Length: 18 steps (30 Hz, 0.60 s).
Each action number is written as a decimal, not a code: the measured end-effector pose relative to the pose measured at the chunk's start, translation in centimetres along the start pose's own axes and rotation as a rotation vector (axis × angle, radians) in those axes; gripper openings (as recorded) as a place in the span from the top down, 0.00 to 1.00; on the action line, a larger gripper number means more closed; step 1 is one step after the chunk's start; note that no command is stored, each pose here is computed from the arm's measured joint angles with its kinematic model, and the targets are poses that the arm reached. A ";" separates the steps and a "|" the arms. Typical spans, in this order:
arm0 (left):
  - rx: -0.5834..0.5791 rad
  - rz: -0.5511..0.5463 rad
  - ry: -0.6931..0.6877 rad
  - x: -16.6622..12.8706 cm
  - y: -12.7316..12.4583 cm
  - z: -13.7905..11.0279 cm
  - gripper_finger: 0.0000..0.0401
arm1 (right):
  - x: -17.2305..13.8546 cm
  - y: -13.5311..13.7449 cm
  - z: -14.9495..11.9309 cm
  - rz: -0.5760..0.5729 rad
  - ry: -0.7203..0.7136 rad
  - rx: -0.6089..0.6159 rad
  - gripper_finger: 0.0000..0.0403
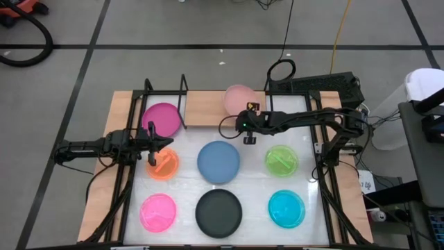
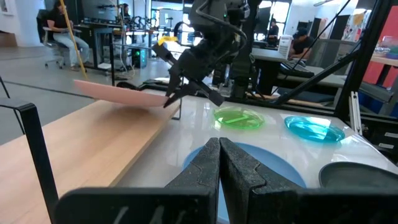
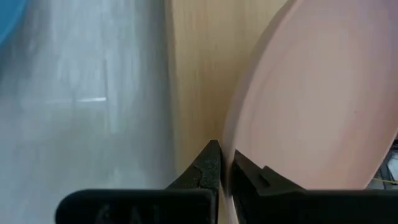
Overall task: Place and stack plates onto a shelf
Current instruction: Put the orange plate on the shelf
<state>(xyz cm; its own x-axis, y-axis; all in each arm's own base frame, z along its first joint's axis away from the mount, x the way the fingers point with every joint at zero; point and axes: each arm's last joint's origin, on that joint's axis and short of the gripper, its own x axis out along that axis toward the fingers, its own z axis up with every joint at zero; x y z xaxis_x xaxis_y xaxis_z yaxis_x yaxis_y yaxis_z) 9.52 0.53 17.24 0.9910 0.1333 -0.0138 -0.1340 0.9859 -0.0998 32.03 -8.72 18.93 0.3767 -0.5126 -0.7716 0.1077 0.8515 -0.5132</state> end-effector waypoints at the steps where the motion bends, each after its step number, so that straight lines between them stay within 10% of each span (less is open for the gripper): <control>1: 0.000 0.000 0.000 0.0 0.0 0.0 0.97 | -0.1 0.0 0.0 0.000 -0.002 0.003 0.99; 18: 0.000 0.000 0.000 0.0 0.0 0.0 0.97 | -0.1 0.0 -0.2 0.012 0.011 0.013 0.89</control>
<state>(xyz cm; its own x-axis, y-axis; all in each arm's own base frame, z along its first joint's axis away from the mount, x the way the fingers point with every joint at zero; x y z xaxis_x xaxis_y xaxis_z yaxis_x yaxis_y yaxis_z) 9.52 0.53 17.24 0.9910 0.1333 -0.0137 -0.1340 0.9859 -0.0998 31.87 -8.68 18.90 0.3682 -0.5031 -0.7818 0.1150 0.8591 -0.4987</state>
